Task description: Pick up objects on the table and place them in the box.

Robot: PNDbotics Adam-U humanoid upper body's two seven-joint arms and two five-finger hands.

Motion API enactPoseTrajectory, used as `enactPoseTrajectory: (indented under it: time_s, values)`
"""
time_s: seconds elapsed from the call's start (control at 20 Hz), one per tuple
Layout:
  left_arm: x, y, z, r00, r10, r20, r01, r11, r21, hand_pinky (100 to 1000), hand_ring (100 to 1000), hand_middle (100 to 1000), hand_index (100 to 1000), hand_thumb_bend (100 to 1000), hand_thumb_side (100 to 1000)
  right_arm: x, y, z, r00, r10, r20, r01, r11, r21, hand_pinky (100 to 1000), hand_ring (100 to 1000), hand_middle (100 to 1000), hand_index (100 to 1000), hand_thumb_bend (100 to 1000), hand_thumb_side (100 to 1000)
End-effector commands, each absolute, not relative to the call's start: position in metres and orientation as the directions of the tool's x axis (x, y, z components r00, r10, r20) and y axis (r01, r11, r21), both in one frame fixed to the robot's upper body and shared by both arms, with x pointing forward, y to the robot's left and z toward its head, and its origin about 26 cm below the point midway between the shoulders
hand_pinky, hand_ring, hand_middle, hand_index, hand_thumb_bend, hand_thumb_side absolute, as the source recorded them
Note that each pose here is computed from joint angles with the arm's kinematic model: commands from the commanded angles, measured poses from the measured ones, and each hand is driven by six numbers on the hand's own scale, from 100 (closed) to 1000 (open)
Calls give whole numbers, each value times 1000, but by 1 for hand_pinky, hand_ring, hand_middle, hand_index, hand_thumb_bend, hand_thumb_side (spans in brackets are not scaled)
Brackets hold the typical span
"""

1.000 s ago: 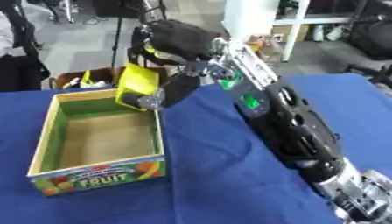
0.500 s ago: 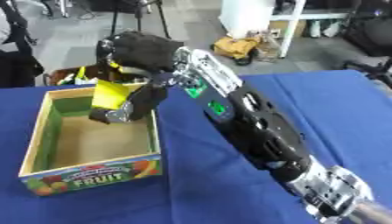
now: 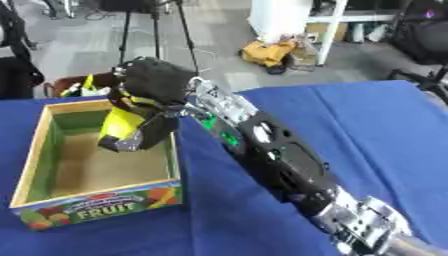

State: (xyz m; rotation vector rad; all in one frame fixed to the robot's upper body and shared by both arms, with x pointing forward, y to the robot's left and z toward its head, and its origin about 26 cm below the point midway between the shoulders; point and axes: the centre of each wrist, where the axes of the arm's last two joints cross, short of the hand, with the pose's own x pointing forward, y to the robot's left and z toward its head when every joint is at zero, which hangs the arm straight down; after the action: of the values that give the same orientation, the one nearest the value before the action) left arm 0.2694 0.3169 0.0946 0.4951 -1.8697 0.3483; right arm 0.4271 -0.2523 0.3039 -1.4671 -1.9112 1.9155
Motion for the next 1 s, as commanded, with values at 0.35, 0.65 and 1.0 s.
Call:
enactPoseTrajectory:
  time_s: [0.35, 0.65, 1.0]
  values:
    - [270, 315, 98, -320, -168, 932, -483, 875, -8, 293, 447, 437, 557, 178, 662, 438, -261, 295, -537, 585, -608, 546, -308, -779, 538, 773, 364, 364, 116, 800]
    - [271, 315, 99, -322, -167, 932, -483, 875, -10, 294, 448, 437, 557, 178, 661, 435, -260, 298, -556, 556, -618, 494, -377, -783, 633, 389, 805, 838, 768, 797]
    - [271, 315, 100, -322, -169, 932, -484, 875, -8, 294, 449, 437, 557, 181, 660, 428, -262, 305, -512, 583, -631, 533, -361, -765, 634, 342, 845, 867, 987, 882]
